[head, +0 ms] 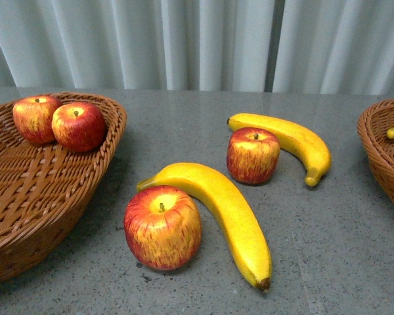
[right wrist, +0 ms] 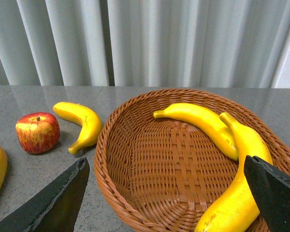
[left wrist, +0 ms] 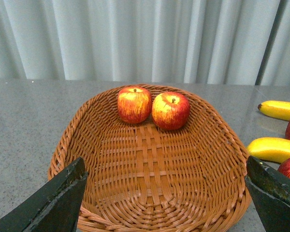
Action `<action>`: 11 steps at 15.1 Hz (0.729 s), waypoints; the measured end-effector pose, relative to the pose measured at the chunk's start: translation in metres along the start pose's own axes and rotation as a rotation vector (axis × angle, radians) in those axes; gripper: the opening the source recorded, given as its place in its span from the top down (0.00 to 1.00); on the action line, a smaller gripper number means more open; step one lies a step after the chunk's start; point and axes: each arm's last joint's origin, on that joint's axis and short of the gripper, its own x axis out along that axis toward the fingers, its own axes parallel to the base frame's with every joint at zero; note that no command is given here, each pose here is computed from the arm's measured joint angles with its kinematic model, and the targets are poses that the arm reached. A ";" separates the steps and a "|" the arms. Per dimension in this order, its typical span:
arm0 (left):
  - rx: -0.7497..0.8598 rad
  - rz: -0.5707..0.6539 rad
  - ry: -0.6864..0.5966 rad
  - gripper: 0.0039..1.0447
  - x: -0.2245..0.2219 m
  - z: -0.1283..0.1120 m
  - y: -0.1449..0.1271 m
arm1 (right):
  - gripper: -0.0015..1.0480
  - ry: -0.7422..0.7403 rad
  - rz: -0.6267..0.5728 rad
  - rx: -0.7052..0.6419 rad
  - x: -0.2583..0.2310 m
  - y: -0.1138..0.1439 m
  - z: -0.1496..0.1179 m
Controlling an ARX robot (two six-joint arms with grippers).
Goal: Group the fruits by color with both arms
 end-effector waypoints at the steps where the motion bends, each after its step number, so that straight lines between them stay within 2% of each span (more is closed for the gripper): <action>1: 0.000 0.000 0.000 0.06 0.000 0.000 0.000 | 0.06 0.000 0.000 0.000 0.000 0.000 0.000; 9: 0.000 0.000 0.000 0.06 0.000 0.000 0.000 | 0.06 0.000 0.000 0.000 0.000 0.000 0.000; 10: -0.005 0.014 0.021 0.06 0.000 -0.001 0.000 | 0.06 0.000 0.000 0.000 0.000 0.000 0.000; 11: -0.033 0.155 0.189 0.06 0.002 0.000 -0.003 | 0.06 0.001 -0.001 0.001 0.000 0.000 0.000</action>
